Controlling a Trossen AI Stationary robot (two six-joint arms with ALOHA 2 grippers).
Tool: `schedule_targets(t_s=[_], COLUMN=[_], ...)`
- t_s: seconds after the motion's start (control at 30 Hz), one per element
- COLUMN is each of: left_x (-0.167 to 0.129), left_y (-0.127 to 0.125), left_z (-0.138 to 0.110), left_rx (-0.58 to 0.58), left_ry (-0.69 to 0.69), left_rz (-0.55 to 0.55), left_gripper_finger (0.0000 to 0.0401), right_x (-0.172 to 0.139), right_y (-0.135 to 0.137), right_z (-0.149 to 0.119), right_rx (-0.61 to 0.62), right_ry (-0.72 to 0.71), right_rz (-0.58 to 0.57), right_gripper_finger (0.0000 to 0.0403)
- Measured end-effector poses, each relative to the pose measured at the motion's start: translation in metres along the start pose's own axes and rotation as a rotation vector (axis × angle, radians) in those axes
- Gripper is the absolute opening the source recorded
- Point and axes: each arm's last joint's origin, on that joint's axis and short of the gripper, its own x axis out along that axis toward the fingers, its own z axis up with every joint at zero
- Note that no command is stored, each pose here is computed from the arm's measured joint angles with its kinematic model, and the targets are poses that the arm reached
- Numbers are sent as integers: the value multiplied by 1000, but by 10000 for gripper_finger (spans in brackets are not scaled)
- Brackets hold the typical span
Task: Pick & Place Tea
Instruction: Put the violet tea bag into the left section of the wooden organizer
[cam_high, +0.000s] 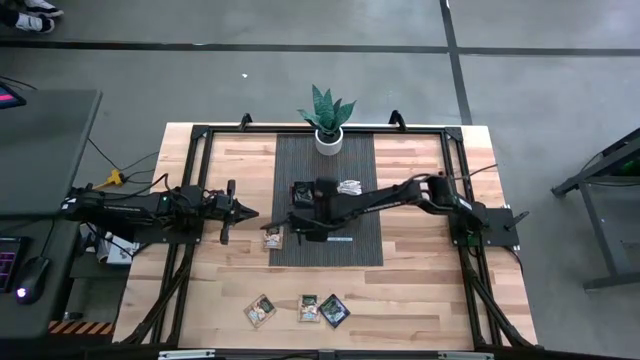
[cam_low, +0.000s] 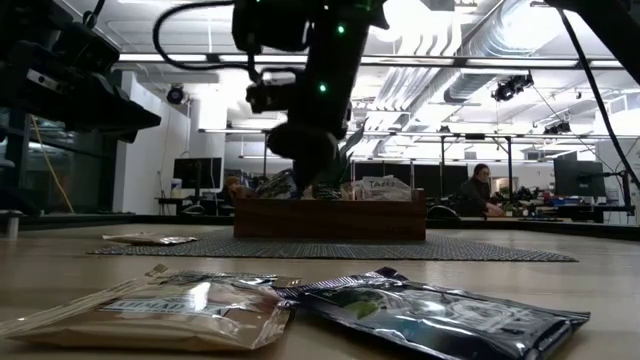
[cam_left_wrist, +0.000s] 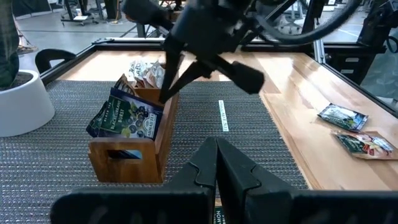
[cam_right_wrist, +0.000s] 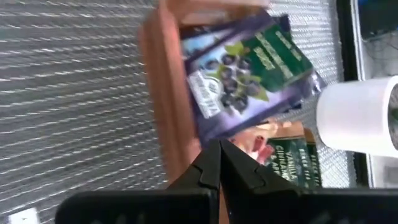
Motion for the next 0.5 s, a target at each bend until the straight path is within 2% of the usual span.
schedule_targets(t_s=[0.17, 0.5], left_x=[0, 0], left_y=[0, 0], left_z=[0, 0], left_rx=[0, 0], left_ry=[0, 0], left_rz=[0, 0], left_gripper_finger=[1, 1], right_x=[6, 13], right_y=[0, 1], right_z=[-5, -3], right_rx=[6, 23], right_ry=[8, -33], right_rz=[-38, -30], right_gripper_finger=[0, 0])
